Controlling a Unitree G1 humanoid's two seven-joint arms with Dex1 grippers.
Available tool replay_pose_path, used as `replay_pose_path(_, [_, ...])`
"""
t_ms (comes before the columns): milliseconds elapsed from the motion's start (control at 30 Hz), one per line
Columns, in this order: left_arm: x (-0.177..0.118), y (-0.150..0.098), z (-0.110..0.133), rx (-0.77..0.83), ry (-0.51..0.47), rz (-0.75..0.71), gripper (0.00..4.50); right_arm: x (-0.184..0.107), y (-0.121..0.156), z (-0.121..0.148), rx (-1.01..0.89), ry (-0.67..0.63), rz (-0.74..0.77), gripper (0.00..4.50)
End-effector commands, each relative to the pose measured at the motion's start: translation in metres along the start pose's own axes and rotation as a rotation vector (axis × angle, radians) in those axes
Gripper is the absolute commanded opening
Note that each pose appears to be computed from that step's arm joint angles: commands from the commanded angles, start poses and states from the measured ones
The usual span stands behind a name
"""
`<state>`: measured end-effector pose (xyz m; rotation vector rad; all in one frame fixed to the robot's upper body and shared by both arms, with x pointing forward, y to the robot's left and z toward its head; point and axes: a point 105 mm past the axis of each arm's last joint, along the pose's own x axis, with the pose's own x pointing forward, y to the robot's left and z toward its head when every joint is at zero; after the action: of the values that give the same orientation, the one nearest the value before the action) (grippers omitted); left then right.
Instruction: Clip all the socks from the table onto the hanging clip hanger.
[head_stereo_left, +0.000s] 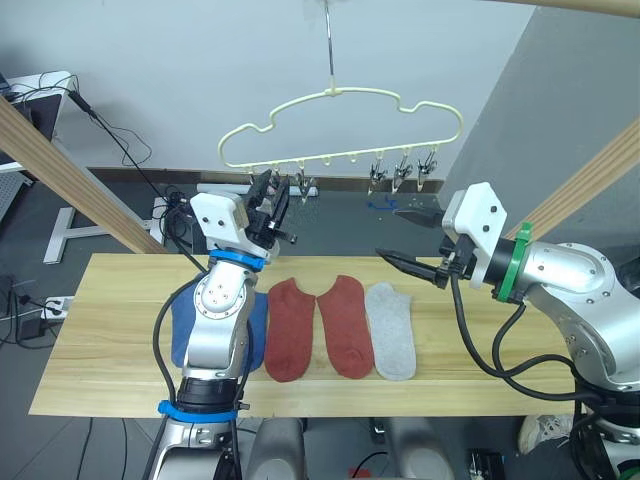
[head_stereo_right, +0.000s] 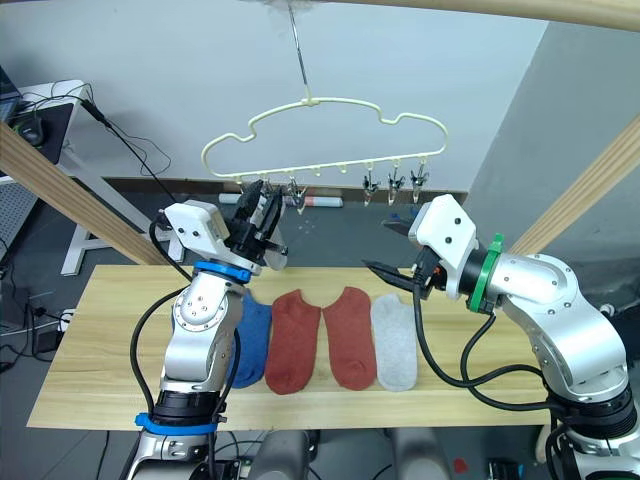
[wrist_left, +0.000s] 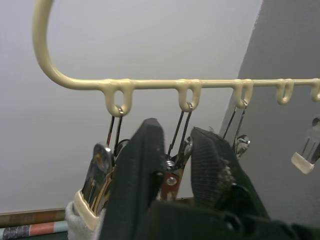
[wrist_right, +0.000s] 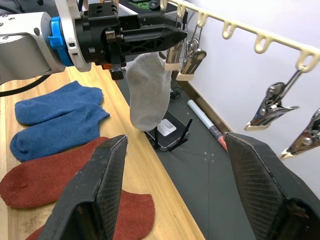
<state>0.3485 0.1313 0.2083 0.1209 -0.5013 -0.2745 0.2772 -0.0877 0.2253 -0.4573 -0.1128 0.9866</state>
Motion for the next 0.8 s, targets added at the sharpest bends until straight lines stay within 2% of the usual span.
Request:
replay_pose_path(33, [0.002, -0.003, 0.011, 0.002, -0.040, -0.013, 0.16, -0.004, 0.003, 0.008, -0.015, -0.033, -0.003, 3.22])
replay_pose_path(100, [0.002, -0.001, 0.011, 0.006, -0.039, -0.010, 0.01, -0.003, 0.005, 0.006, -0.007, -0.030, 0.000, 3.22])
replay_pose_path(200, [-0.002, 0.004, 0.009, 0.031, -0.030, -0.012, 0.00, -0.003, 0.005, -0.003, 0.044, -0.025, -0.041, 3.71])
replay_pose_path(267, [-0.004, 0.007, 0.007, 0.033, -0.022, -0.013, 0.00, -0.003, 0.008, -0.022, 0.059, 0.033, -0.067, 4.36])
replay_pose_path(300, [-0.005, 0.010, 0.007, 0.035, -0.017, -0.015, 0.00, -0.001, 0.011, -0.041, 0.066, 0.087, -0.105, 4.44])
replay_pose_path(467, [-0.011, 0.018, 0.003, 0.036, 0.009, -0.031, 0.00, 0.007, 0.022, -0.108, 0.081, 0.274, -0.237, 4.44])
replay_pose_path(600, [-0.014, 0.020, 0.003, 0.037, 0.022, -0.047, 0.00, 0.019, 0.033, -0.149, 0.162, 0.354, -0.312, 4.44])
replay_pose_path(800, [-0.011, 0.018, 0.011, 0.039, 0.017, -0.055, 0.00, 0.035, 0.039, -0.171, 0.238, 0.373, -0.346, 4.44])
